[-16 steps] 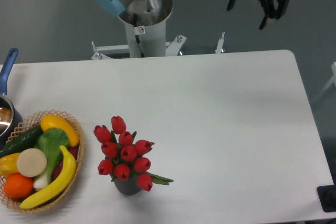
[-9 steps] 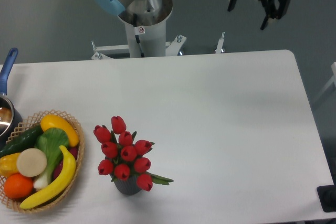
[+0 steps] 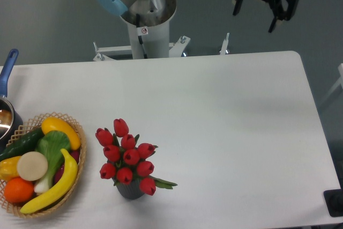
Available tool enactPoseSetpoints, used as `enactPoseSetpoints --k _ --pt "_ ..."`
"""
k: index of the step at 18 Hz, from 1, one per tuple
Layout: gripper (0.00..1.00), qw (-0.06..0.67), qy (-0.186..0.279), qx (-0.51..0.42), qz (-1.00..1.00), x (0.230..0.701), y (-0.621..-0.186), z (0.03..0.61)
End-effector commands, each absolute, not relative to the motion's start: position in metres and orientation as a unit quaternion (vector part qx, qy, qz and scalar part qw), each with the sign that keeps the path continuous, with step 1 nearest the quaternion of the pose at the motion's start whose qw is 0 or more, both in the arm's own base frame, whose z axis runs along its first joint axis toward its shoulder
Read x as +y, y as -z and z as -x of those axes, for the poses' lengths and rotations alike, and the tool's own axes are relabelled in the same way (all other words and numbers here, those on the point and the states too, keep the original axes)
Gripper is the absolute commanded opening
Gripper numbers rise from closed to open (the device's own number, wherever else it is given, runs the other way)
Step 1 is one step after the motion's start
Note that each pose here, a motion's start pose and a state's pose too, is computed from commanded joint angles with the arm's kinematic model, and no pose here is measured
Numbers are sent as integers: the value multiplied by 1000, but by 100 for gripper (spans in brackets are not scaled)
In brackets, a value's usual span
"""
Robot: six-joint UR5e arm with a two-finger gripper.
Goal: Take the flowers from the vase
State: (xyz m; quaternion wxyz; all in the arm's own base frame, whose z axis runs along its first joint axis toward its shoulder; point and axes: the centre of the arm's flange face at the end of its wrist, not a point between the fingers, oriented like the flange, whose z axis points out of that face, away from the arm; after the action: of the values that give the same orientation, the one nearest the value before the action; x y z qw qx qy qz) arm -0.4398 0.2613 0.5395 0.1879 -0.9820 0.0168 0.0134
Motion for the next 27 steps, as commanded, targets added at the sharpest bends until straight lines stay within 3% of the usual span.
enactPoseSetpoints --k 6,9,18,27 --pt "100 239 -62 -68 967 272 -524 441" --pt "100 262 -60 -94 959 287 -524 439" --pt "100 281 -77 -117 949 303 -519 448" --pt "100 289 -72 -77 951 351 -494 442"
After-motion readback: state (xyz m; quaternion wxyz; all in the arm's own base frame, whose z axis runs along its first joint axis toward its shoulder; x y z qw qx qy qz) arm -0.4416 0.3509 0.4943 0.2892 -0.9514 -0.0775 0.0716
